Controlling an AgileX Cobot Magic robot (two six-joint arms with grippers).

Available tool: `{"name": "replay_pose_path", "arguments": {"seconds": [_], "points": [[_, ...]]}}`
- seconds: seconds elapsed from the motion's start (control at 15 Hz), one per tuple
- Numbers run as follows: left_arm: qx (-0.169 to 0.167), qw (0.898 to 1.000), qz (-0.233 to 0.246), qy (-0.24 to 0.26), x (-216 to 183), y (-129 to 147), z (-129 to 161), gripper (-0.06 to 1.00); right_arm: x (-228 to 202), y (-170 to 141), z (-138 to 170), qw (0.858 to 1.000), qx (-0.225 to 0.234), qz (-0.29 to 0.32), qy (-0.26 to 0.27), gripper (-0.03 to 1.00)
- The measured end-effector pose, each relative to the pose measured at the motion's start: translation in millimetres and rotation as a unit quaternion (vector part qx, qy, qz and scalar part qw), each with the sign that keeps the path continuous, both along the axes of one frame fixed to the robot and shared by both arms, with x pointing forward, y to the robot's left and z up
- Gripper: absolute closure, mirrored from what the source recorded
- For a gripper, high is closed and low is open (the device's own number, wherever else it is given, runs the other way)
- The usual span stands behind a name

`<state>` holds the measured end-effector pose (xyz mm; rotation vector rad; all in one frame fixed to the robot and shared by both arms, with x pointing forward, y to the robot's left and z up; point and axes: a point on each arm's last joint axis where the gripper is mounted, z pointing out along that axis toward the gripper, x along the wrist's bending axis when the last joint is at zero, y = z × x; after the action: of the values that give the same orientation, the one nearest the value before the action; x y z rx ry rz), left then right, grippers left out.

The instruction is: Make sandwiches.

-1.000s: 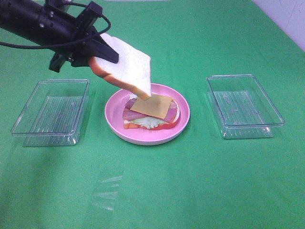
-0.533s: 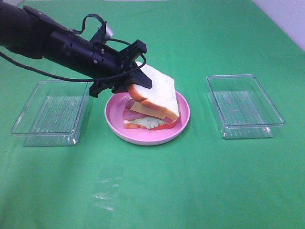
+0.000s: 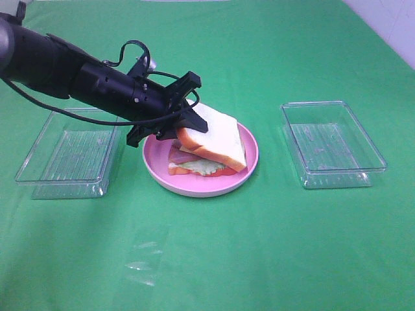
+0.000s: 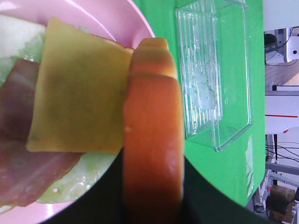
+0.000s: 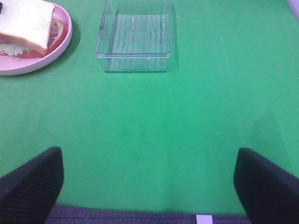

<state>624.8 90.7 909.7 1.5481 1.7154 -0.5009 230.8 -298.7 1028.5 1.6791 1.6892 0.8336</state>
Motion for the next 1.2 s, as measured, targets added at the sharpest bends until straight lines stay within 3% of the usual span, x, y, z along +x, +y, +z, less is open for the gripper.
{"name": "replay_pose_path", "arguments": {"seconds": [0.2, 0.27, 0.33, 0.47, 0.6, 0.67, 0.73, 1.07, 1.2], "points": [[-0.001, 1.0, 0.0, 0.0, 0, 0, 0, 0.74, 0, 0, 0, 1.0, 0.0, 0.0, 0.0, 0.03], [-0.001, 1.0, 0.0, 0.0, 0, 0, 0, 0.66, 0, 0, 0, 1.0, 0.0, 0.0, 0.0, 0.03], [0.002, 1.0, 0.002, -0.002, 0, 0, 0, 0.46, 0, 0, 0, 1.0, 0.0, 0.0, 0.0, 0.03], [0.015, 1.0, -0.002, -0.027, 1, 3, 11, 0.17, 0, 0, 0, 1.0, 0.0, 0.0, 0.0, 0.03], [0.037, 0.998, -0.022, -0.055, -1, 6, 24, 0.04, 0, 0, 0, 1.0, 0.0, 0.0, 0.0, 0.03], [0.053, 0.996, -0.033, -0.071, -3, 10, 35, 0.02, 0, 0, 0, 1.0, 0.0, 0.0, 0.0, 0.03], [0.09, 0.991, -0.031, -0.09, -2, 28, 55, 0.0, 0, 0, 0, 1.0, 0.0, 0.0, 0.0, 0.03], [0.181, 0.975, -0.025, -0.129, -11, 65, 101, 0.0, 0, 0, 0, 1.0, 0.0, 0.0, 0.0, 0.03], [0.257, 0.958, -0.051, -0.114, -26, 82, 118, 0.0, 0, 0, 0, 1.0, 0.0, 0.0, 0.0, 0.03]]}}
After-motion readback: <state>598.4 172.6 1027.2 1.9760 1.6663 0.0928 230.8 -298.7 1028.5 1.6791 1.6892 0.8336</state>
